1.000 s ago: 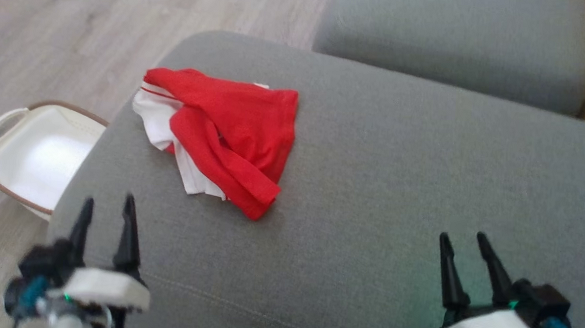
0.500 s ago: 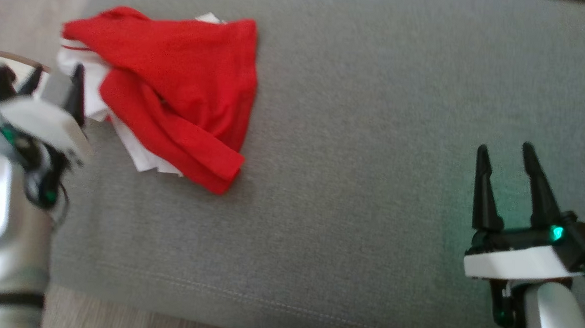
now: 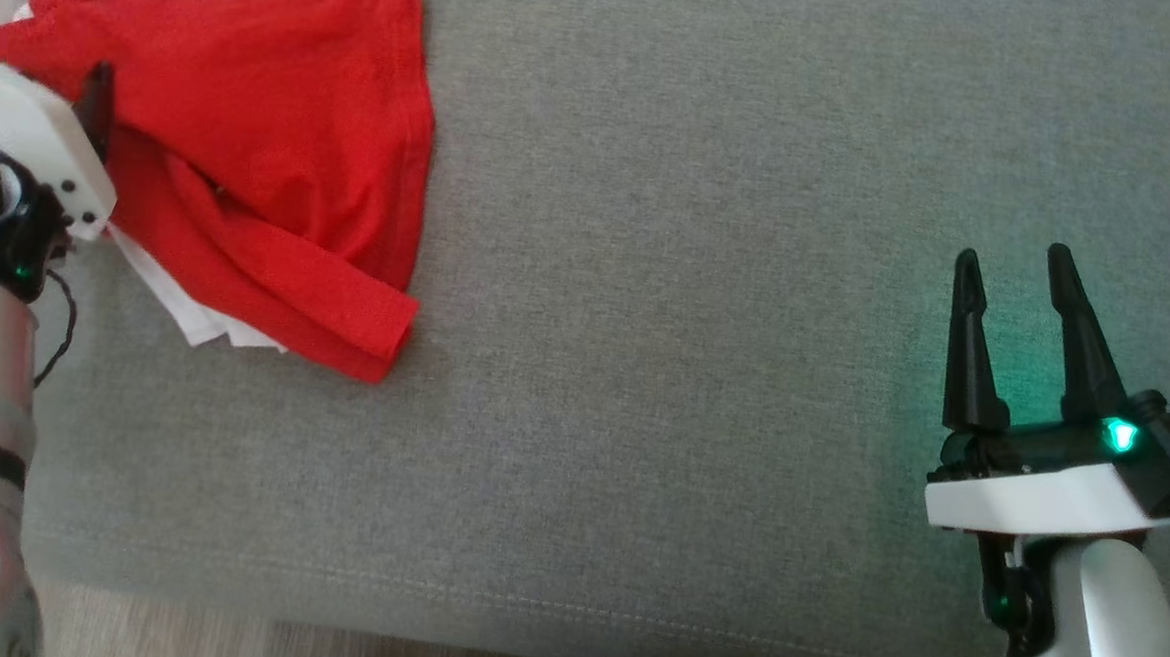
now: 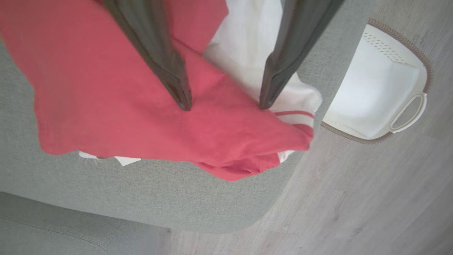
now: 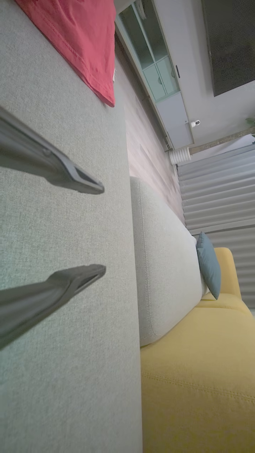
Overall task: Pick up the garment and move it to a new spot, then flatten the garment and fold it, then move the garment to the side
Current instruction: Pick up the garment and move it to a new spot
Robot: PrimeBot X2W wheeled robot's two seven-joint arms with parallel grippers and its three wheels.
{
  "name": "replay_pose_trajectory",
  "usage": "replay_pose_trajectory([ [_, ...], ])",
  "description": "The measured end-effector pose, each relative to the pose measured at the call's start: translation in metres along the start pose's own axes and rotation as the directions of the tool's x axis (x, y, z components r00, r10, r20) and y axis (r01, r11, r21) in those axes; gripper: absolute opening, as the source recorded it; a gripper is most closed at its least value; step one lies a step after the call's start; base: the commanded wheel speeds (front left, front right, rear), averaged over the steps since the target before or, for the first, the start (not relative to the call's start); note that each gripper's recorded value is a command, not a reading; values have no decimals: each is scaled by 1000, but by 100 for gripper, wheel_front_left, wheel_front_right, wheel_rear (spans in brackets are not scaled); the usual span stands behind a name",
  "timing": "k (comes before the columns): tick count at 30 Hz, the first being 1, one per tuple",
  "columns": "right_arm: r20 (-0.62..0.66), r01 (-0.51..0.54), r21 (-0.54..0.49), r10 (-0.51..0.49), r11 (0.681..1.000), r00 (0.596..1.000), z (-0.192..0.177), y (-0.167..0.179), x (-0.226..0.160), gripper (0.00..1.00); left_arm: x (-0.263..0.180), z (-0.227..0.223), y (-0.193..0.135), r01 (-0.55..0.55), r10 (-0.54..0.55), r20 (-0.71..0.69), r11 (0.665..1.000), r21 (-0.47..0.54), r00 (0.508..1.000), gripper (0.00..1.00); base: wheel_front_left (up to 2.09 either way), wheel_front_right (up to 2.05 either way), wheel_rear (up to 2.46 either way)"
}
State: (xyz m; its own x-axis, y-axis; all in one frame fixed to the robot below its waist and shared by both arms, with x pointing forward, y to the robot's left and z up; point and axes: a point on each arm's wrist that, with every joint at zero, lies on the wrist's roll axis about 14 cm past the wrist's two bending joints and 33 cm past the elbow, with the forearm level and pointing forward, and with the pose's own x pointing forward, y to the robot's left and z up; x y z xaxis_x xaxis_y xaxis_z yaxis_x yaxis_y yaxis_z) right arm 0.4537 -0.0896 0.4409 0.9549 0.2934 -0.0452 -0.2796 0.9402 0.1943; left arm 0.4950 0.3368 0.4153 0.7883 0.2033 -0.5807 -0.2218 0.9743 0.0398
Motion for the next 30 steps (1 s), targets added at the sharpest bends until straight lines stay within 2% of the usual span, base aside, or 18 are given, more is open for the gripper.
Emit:
replay_pose_trajectory([
  [2,-6,3,0,-3,1000,1000,-1,-1,0,100,4,-1,-3,2,-2,-9,1000,1,1000,100,0,0,0],
  [3,-6,4,-2,-4,1000,1000,-1,-2,-1,100,6,-3,-3,2,-2,-17,1000,-7,1000,59,0,0,0],
  [4,-6,6,-4,-6,1000,1000,-2,-3,-1,100,7,-4,-4,3,-4,-22,1000,-17,1000,9,0,0,0],
  [5,-7,8,-5,-8,1000,1000,-2,-3,-1,100,8,-5,-5,4,-5,-20,1000,-18,1000,0,0,0,0],
  [9,-8,10,-5,-10,1000,1000,-2,-4,-2,100,11,6,-7,9,-9,51,1000,0,999,0,0,0,0],
  [14,-1,11,8,-11,1000,1000,2,-2,-6,100,0,51,-11,18,-23,257,1000,21,966,0,0,0,0],
  [21,48,8,38,-10,999,999,22,4,-17,100,-48,139,-28,52,-83,562,996,72,823,0,0,0,0],
  [26,96,13,59,-19,998,995,41,8,-33,100,-95,181,-58,104,-168,675,985,135,718,0,0,0,0],
  [27,96,13,59,-19,998,995,41,8,-33,100,-95,181,-58,104,-168,675,985,135,718,0,0,0,0],
  [30,106,22,71,-30,997,994,46,8,-47,100,-122,191,-85,156,-234,708,972,174,666,0,0,0,0],
])
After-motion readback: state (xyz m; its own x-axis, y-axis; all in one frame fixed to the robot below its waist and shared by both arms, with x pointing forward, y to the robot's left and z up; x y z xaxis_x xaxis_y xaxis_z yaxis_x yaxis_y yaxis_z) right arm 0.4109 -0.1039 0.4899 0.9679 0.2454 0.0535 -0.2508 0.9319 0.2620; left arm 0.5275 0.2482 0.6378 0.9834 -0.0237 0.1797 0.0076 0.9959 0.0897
